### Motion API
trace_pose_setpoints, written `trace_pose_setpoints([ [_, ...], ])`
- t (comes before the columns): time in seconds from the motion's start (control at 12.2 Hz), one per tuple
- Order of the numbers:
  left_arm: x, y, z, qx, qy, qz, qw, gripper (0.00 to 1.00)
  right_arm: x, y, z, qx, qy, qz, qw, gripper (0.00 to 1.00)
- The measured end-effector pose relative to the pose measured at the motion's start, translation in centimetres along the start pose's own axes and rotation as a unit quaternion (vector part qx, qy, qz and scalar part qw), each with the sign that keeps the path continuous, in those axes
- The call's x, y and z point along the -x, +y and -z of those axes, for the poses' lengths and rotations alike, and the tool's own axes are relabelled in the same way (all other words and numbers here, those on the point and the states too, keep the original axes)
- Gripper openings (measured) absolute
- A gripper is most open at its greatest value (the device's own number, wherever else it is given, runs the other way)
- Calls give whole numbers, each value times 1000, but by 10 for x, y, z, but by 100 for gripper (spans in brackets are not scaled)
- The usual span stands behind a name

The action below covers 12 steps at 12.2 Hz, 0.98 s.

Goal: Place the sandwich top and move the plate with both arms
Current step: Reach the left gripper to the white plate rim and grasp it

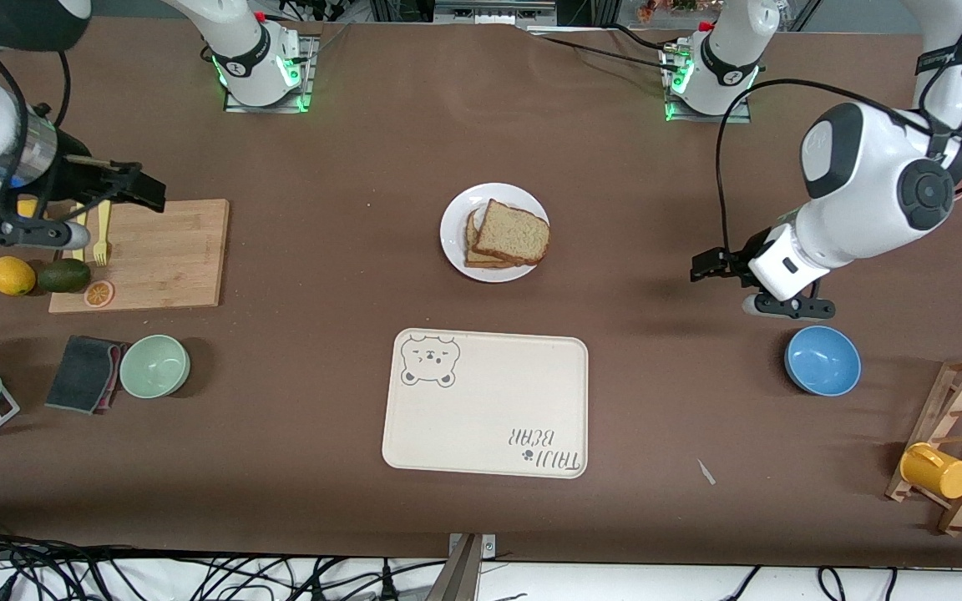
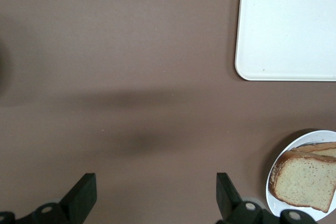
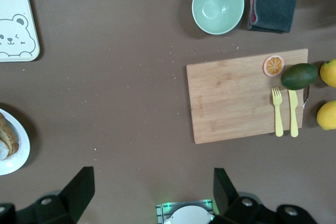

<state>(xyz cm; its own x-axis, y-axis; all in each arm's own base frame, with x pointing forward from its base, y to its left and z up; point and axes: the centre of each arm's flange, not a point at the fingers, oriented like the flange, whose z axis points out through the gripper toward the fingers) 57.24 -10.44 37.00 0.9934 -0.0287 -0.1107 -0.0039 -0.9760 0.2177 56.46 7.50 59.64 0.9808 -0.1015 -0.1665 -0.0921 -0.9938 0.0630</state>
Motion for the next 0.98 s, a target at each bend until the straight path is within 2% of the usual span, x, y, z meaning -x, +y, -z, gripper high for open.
trace_pose_setpoints([
  [0.08, 2, 5, -10, 9, -7, 1, 1000, 100, 2, 3, 4, -2, 3, -7, 1000, 100],
  [0.25, 5, 19, -29, 50, -16, 19, 998, 100, 2, 8, 6, -3, 7, -16, 1000, 100],
  [0.49, 12, 29, -55, 97, -24, 50, 994, 100, -8, 53, 12, -15, 23, -44, 999, 100],
  [0.82, 16, 53, -83, 128, -29, 56, 990, 100, 0, 71, 27, -19, 38, -61, 997, 100],
  [0.98, 20, 65, -104, 163, -48, 77, 983, 100, 0, 75, 27, -20, 39, -65, 997, 100],
])
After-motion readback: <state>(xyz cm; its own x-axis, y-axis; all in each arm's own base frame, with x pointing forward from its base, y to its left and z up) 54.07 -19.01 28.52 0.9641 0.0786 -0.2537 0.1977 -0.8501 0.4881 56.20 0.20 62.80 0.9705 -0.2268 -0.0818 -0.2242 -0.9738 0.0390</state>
